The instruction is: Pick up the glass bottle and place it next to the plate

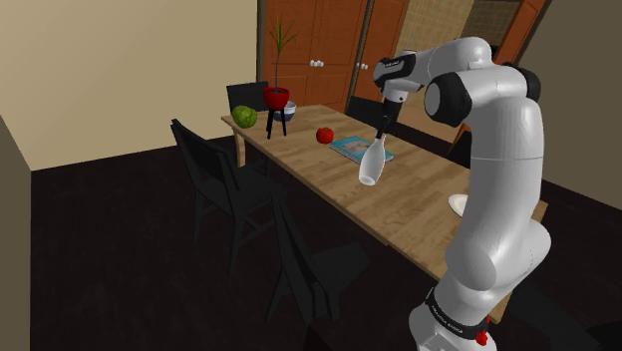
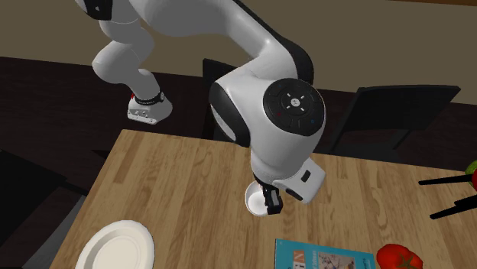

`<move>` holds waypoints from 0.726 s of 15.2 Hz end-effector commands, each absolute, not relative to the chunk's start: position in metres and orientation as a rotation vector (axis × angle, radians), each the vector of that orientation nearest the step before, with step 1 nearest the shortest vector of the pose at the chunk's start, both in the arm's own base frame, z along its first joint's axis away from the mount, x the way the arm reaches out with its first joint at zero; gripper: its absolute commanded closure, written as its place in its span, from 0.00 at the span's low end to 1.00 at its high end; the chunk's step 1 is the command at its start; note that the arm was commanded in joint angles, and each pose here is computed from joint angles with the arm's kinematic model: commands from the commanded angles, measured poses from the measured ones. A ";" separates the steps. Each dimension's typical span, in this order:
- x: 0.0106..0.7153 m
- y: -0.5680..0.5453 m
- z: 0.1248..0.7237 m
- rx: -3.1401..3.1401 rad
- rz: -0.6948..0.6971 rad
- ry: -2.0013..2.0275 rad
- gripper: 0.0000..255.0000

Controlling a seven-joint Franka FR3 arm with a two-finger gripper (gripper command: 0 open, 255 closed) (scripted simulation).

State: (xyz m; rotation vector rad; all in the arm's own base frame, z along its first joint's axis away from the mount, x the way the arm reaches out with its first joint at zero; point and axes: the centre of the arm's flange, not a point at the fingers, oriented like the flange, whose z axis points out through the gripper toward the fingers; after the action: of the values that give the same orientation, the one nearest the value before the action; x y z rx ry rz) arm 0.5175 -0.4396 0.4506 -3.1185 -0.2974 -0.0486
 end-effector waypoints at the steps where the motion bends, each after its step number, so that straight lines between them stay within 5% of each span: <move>1: 0.518 -0.441 0.439 -3.118 -0.050 -0.298 0.00; 11: 0.518 -0.441 0.421 -3.118 -0.050 -0.298 0.00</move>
State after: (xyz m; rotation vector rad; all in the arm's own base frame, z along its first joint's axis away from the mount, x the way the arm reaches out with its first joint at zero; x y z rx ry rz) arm 0.5181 -0.4408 0.4207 -3.1181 -0.2980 -0.0502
